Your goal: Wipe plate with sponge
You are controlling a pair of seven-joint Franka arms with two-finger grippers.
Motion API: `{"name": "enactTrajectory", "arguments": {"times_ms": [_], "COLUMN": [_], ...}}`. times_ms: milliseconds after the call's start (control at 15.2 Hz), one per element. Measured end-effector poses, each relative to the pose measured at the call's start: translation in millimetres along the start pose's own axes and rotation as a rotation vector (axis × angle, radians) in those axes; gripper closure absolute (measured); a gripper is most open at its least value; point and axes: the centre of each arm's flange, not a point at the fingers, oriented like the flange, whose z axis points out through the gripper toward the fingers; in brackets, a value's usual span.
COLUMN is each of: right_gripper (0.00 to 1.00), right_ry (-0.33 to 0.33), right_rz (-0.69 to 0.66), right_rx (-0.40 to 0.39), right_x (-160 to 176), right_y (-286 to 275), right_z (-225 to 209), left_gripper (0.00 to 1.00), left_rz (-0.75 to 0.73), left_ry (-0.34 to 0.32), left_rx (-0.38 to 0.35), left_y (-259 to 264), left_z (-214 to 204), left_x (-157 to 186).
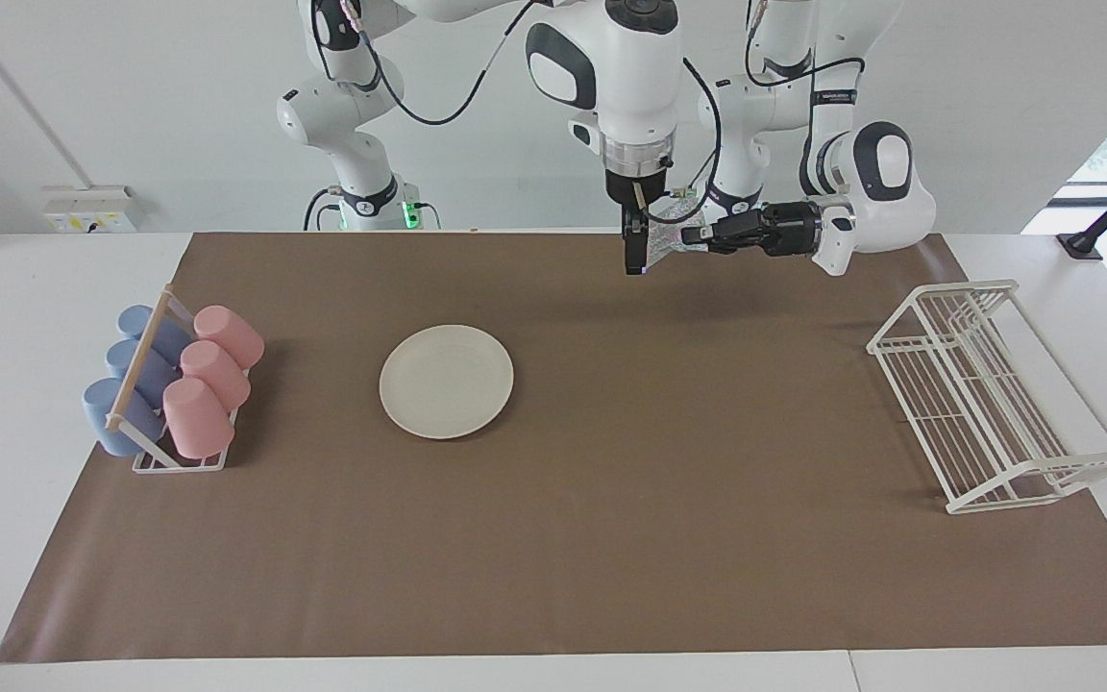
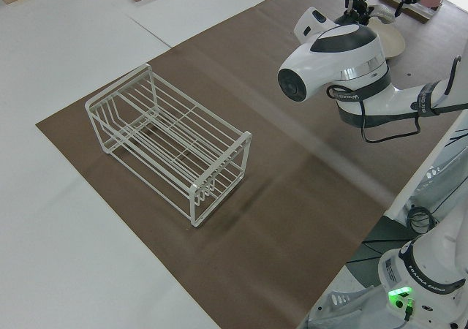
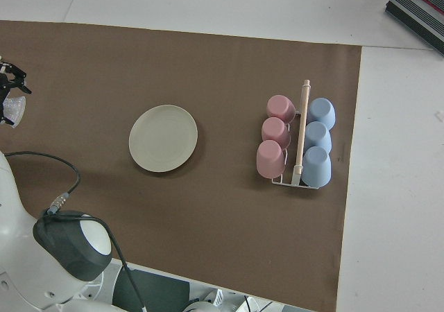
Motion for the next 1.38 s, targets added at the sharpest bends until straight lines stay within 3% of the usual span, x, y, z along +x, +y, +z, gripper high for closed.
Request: {"name": "enactTrajectory", "arguments": {"times_ms": [1116,1247,1379], "right_gripper": [0.00,0.03,0.22], "right_ry": [-0.015,-0.013,-0.014], "right_rz": [-0.052,-0.053,-0.053], "right_rx": [0.008,0.007,0.007], "right_x": [-23.1,-23.8,-24.2], "right_y": [26.2,26.9,26.3], "right_z": [0.9,2.3,3.8], "left_gripper": [0.94,0.94,0.94], "left_rz": [0.002,0.002,0.002], "left_ry": [-0.012,-0.012,-0.012], "left_rx": [0.004,0.004,0.004], "left_y": [-0.8,-0.8,-0.9], "left_z": [7.2,7.3,7.3], "left_x": [-1.2,-1.2,-1.2]}}
